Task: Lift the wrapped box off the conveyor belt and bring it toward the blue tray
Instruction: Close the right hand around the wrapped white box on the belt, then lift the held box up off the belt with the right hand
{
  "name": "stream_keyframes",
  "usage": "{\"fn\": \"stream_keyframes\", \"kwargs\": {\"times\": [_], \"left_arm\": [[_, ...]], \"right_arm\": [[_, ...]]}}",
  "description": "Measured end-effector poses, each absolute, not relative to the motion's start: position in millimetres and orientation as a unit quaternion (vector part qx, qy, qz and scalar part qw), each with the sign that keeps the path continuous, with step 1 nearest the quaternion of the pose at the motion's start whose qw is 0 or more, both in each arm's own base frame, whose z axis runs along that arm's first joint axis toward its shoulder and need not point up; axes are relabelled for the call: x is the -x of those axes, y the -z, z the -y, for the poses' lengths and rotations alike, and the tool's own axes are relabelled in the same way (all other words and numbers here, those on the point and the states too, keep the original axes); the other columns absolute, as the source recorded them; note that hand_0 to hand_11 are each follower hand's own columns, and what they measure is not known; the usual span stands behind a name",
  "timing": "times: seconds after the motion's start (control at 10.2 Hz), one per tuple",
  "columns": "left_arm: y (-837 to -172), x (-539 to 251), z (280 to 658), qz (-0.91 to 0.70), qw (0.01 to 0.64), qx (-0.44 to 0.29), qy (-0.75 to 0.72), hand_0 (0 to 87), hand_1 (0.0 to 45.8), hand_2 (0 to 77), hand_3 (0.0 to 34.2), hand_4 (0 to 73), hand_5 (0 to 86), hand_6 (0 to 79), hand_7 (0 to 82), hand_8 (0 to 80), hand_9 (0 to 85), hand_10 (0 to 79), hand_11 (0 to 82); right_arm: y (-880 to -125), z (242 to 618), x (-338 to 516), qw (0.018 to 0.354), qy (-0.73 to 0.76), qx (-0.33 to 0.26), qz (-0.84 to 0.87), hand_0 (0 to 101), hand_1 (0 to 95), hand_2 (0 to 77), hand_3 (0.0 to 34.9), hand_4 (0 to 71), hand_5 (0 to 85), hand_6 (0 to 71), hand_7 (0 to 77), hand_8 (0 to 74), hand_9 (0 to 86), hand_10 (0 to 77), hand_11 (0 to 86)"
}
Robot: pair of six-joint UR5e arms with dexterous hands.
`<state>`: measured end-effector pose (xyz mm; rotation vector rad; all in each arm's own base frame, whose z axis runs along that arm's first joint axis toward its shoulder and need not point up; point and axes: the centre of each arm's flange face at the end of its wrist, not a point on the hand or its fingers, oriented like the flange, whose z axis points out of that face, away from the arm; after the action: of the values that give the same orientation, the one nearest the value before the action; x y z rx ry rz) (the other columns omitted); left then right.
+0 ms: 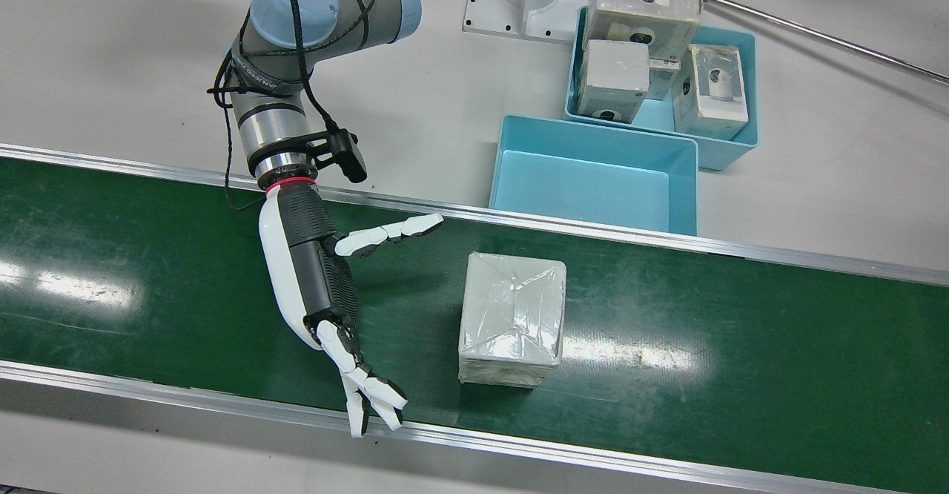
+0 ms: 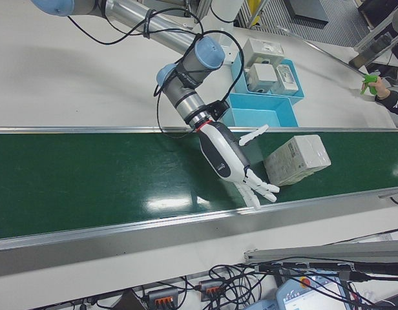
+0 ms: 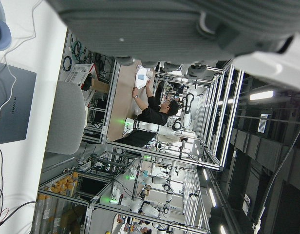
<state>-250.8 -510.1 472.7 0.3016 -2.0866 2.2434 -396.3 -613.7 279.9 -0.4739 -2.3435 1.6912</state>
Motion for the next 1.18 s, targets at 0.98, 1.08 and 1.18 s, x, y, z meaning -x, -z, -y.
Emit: {"fn": "stream_keyframes", "kwargs": {"times": [0.98, 1.08, 1.18], "left_arm": [[-472.8, 250.8, 510.1, 0.677, 0.032, -0.098, -0.728, 0.0, 0.0, 1.1, 0.0, 0.0, 1.1, 0.5, 0.5, 0.5, 0.5, 0.5, 0.5], [-472.7, 250.8, 510.1, 0.677, 0.032, -0.098, -0.728, 0.0, 0.0, 1.1, 0.0, 0.0, 1.1, 0.5, 0.5, 0.5, 0.0, 0.5, 0.5], [-472.7, 250.8, 510.1, 0.677, 0.032, -0.098, -0.728, 0.0, 0.0, 1.1, 0.0, 0.0, 1.1, 0.5, 0.5, 0.5, 0.0, 0.5, 0.5]], "right_arm": [[-284.0, 616.1, 400.6, 0.111, -0.580, 0.157, 0.792, 48, 14.7, 6.0, 0.0, 9.8, 15.8, 3.3, 3.8, 0.0, 1.1, 0.0, 0.5], [-285.2, 616.7, 399.8, 0.111, -0.582, 0.155, 0.790, 48, 14.7, 7.6, 0.0, 11.5, 18.5, 3.8, 6.0, 0.0, 1.1, 0.0, 0.5], [-285.5, 616.9, 398.6, 0.112, -0.586, 0.153, 0.788, 50, 18.5, 14.7, 0.0, 14.7, 27.3, 10.4, 13.6, 3.8, 1.1, 0.0, 0.5]]}}
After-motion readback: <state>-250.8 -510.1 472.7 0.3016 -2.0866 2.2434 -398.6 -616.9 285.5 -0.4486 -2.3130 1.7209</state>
